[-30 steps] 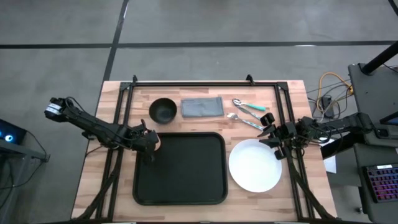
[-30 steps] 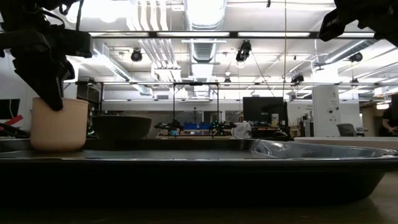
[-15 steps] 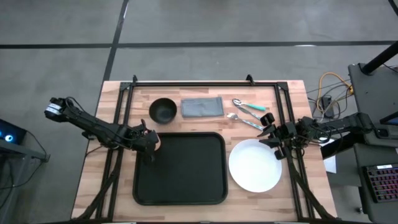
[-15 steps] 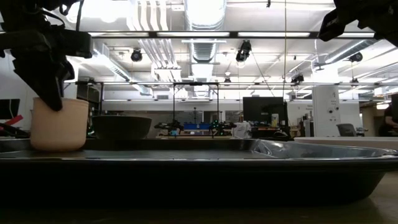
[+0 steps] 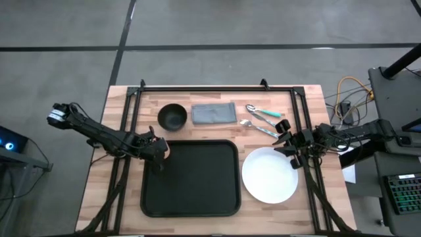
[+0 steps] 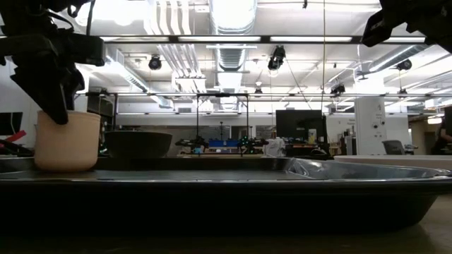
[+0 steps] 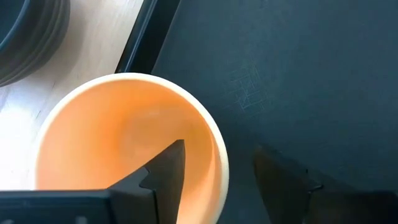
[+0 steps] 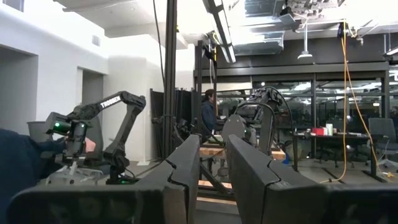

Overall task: Set up tray
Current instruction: Put the black bowl on the white plate

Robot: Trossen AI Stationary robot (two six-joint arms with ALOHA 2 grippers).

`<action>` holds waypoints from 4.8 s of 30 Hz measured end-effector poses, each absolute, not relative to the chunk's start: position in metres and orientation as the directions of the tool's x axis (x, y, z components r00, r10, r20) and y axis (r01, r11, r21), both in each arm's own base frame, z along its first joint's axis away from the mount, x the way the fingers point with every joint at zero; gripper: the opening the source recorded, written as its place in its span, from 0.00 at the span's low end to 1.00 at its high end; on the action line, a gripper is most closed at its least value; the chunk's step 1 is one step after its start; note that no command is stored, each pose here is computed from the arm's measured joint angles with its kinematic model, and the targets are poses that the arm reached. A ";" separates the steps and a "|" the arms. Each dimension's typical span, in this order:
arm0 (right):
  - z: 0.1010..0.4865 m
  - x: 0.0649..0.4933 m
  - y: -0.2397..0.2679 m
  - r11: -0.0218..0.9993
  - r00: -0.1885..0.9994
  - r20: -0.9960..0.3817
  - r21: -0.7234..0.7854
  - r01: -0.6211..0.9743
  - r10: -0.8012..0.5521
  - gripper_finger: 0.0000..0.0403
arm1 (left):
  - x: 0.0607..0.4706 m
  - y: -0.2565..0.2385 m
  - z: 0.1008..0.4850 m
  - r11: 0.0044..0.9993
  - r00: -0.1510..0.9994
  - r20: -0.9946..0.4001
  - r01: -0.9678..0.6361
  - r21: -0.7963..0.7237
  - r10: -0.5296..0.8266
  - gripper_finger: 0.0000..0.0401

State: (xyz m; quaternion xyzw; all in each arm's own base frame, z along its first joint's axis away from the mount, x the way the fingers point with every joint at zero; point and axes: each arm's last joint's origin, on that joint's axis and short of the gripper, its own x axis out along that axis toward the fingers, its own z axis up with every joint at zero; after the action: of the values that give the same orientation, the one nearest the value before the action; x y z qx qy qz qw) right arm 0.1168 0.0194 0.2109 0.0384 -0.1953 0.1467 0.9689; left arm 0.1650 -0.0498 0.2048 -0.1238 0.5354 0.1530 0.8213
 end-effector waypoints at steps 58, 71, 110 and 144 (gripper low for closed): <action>0.211 0.117 0.019 0.954 0.881 0.390 0.017 -0.299 0.269 0.19 | 0.256 0.069 0.215 0.877 0.145 -0.932 -0.412 0.249 0.332 0.46; 0.211 0.117 0.019 0.954 0.880 0.390 0.017 -0.300 0.270 0.18 | 0.259 0.069 0.211 0.881 0.144 -0.933 -0.401 0.250 0.330 0.46; 0.211 0.117 0.019 0.954 0.881 0.388 0.017 -0.299 0.270 0.18 | 0.262 0.070 0.194 0.895 0.133 -0.937 -0.362 0.259 0.324 0.00; 0.211 0.117 0.019 0.954 0.881 0.388 0.017 -0.299 0.269 0.18 | 0.271 0.054 0.209 0.911 0.167 -0.933 -0.324 0.254 0.319 0.03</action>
State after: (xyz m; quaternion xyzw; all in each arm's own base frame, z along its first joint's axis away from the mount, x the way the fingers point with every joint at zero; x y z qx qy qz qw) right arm 0.1169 0.0194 0.2107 0.0384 -0.1945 0.1467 0.9691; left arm 0.2710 0.0537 0.2087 -0.0020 0.6098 0.2107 0.7640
